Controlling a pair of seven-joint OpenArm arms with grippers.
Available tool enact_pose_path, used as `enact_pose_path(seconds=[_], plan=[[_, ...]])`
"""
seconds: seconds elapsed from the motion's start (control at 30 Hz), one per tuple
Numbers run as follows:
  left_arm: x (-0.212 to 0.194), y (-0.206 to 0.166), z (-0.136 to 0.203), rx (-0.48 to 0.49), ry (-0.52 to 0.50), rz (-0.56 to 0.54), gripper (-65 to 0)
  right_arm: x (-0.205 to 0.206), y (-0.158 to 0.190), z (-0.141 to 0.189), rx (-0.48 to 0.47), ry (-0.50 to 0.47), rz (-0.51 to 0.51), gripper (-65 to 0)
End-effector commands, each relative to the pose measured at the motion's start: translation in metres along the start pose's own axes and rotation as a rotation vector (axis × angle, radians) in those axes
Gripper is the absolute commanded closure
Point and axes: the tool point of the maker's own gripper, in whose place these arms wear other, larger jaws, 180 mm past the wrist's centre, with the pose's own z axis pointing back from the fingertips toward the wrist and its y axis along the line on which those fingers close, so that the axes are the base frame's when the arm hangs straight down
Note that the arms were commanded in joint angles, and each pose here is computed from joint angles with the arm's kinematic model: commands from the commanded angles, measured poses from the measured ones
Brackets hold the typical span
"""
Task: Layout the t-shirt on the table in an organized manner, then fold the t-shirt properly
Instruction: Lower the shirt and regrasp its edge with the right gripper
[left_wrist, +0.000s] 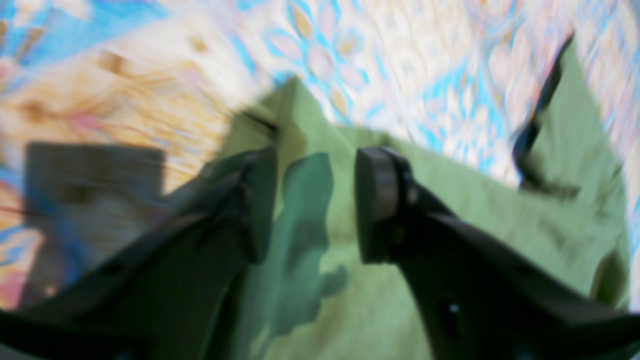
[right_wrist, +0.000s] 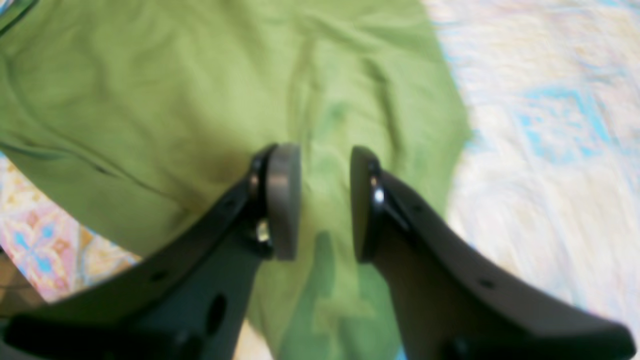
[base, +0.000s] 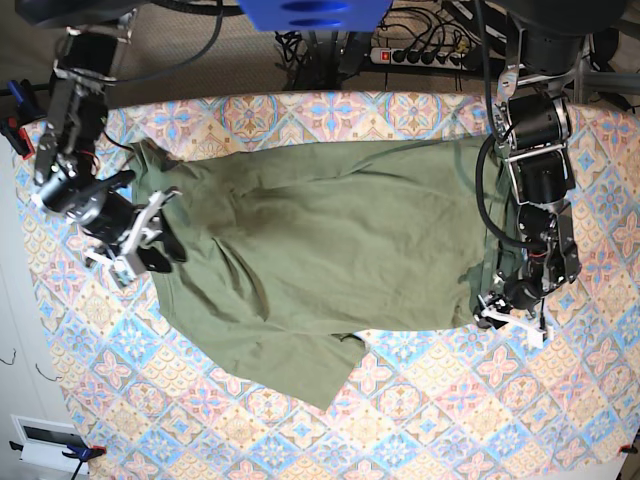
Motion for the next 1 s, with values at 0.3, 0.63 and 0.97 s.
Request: enact_pose_path(seconds=[0.3, 0.63, 0.97], plan=[[0.012, 0.001, 0.004, -0.007, -0.041, 0.009, -43.8, 0.005, -0.012, -0.067, 0.003, 0.052, -0.054, -23.7], [-0.005, -0.011, -0.001, -0.032, 0.022, 0.008, -42.3, -0.04, -0.012, -0.118, 0.072, 0.11, -0.277, -23.4], [0.018, -0.023, 0.014, -0.059, -0.032, -0.05, 0.0, -0.096, 0.032, -0.156, 0.202, 0.258, -0.357, -19.7]])
